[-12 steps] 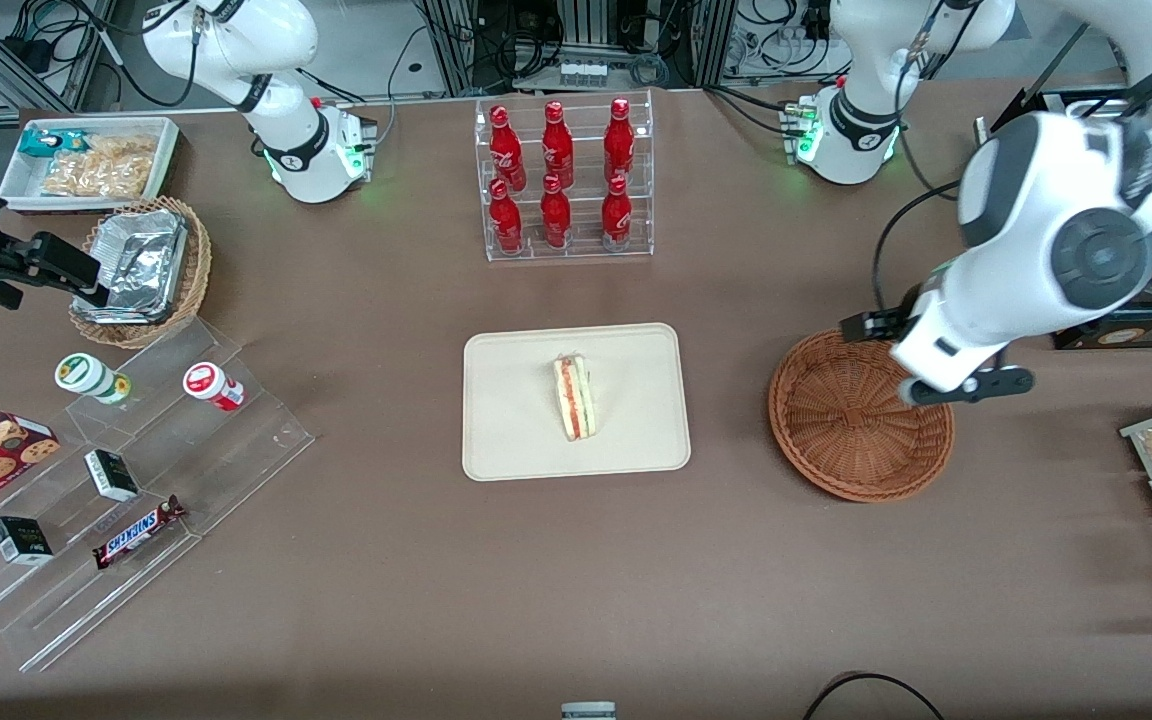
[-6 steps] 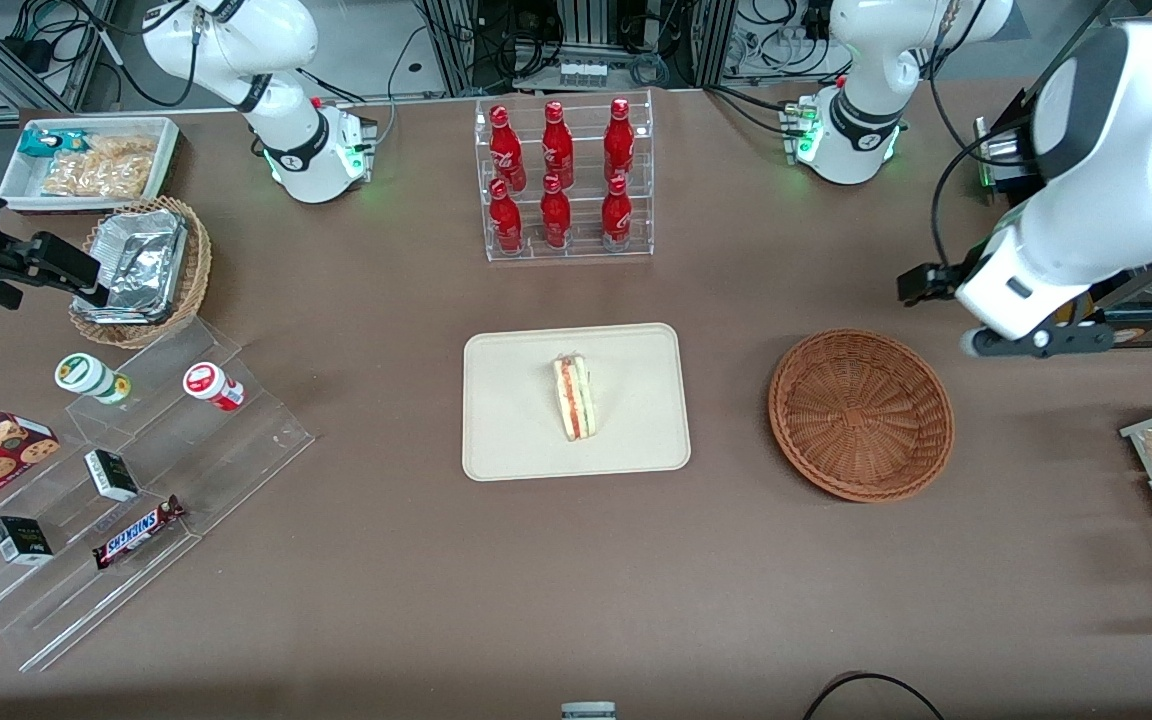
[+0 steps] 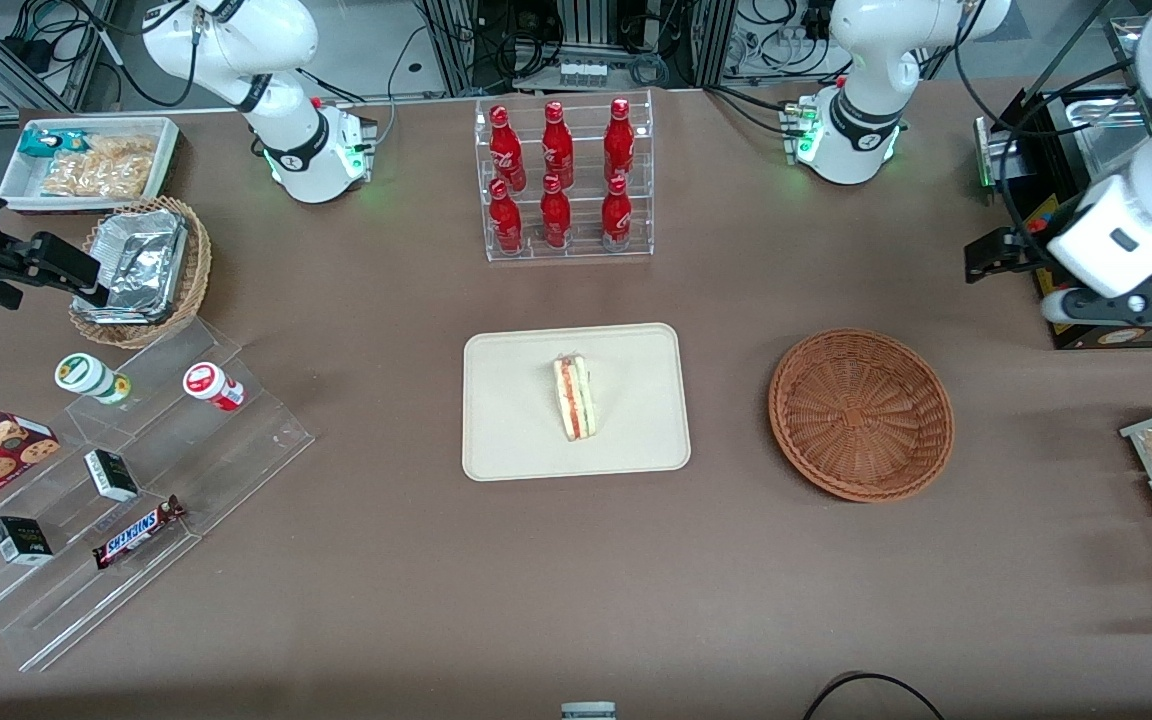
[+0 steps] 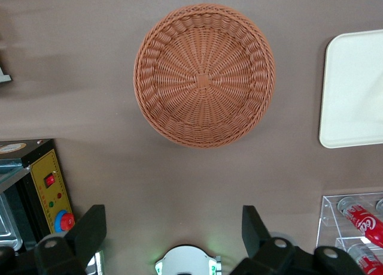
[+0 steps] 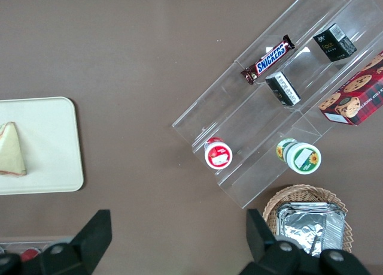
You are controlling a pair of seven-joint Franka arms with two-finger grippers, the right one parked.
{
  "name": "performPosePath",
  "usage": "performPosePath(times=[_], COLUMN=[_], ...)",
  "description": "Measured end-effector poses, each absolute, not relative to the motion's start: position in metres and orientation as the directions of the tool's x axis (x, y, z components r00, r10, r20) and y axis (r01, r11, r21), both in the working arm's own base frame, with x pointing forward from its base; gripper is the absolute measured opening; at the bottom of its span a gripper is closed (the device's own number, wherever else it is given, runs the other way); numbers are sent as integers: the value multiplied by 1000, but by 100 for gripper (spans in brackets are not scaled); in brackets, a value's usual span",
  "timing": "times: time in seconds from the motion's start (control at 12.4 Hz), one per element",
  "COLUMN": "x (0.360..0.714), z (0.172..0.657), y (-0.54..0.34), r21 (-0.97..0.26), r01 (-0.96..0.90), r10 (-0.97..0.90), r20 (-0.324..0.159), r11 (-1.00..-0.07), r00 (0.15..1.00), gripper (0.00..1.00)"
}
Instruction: Place sandwich from basket to tray
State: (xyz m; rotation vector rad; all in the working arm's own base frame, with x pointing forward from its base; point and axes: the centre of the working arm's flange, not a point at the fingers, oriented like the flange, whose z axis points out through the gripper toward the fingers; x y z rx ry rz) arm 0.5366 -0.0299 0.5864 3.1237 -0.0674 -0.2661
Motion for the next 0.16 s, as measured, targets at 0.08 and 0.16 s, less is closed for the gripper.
performPosePath(times=[0.08,0.16], x=[538,539], z=[588,588], y=[-25,-23], r21=[13,14], r01=[-35,-31], r10=[-37,-33], r20=[-161,-153], r11=[-999,-999], r00=[986,988], gripper=[100,100])
